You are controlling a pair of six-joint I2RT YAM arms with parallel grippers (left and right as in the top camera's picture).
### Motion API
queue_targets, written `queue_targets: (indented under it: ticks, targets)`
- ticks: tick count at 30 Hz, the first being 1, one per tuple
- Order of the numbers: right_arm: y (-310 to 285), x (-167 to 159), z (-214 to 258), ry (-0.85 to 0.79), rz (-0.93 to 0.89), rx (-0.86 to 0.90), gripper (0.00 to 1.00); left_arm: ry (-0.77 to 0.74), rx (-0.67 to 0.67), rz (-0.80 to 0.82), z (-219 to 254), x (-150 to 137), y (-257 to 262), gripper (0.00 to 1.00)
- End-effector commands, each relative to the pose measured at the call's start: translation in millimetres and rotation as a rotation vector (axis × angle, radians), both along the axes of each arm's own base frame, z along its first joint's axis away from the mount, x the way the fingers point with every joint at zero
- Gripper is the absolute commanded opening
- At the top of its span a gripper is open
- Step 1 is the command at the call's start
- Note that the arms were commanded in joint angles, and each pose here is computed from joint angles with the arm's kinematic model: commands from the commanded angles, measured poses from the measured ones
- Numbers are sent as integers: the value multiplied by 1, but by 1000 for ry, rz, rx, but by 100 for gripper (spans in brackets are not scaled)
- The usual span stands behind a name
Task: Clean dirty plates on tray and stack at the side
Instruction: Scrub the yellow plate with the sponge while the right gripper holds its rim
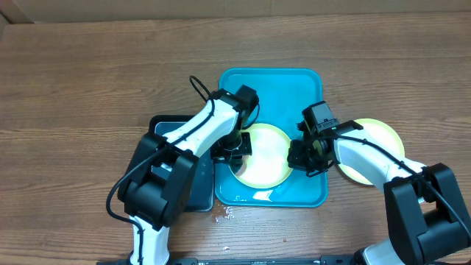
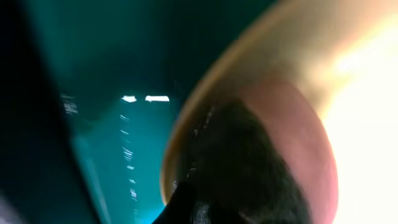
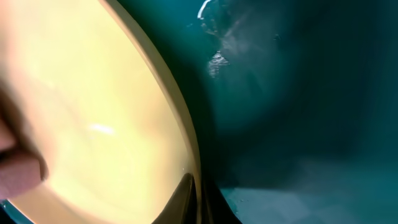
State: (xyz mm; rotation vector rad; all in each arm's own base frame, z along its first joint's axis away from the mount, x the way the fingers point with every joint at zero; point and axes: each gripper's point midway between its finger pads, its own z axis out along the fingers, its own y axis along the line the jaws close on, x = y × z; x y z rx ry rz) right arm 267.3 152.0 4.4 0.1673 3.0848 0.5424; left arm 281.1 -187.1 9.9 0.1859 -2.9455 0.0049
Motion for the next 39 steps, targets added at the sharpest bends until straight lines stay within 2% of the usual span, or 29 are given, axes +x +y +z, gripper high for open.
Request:
queue_targets:
  ticks: [1,5,11,14,18,23,26,33,39]
  targets:
    - [-9,-4,-8,0,25,-58,4,-78,156,35,-5,15,36,4]
    - [-9,-4,-8,0,25,-58,4,-115,46,44,-8,26,11,4]
    - [-9,-4,-8,-1,25,-57,4,-107,-359,51,1,37,-66,4]
    - [-9,-4,-8,-1,25,-57,4,-105,-429,36,-2,35,-85,4]
    - [-9,-4,-8,-1,25,-57,4,-36,-442,17,-18,17,-100,4]
    - [-8,-2,-8,-6,25,-56,4,104,-583,-61,-22,-20,-136,4]
    - [-8,-2,-8,-6,25,-56,4,131,-638,-142,-16,-37,-152,4]
    - [-9,-3,-8,-5,25,-56,4,200,-579,-138,-16,-51,-134,4]
    - [-9,-3,-8,-5,25,-56,4,214,-327,-65,-28,-46,-73,4]
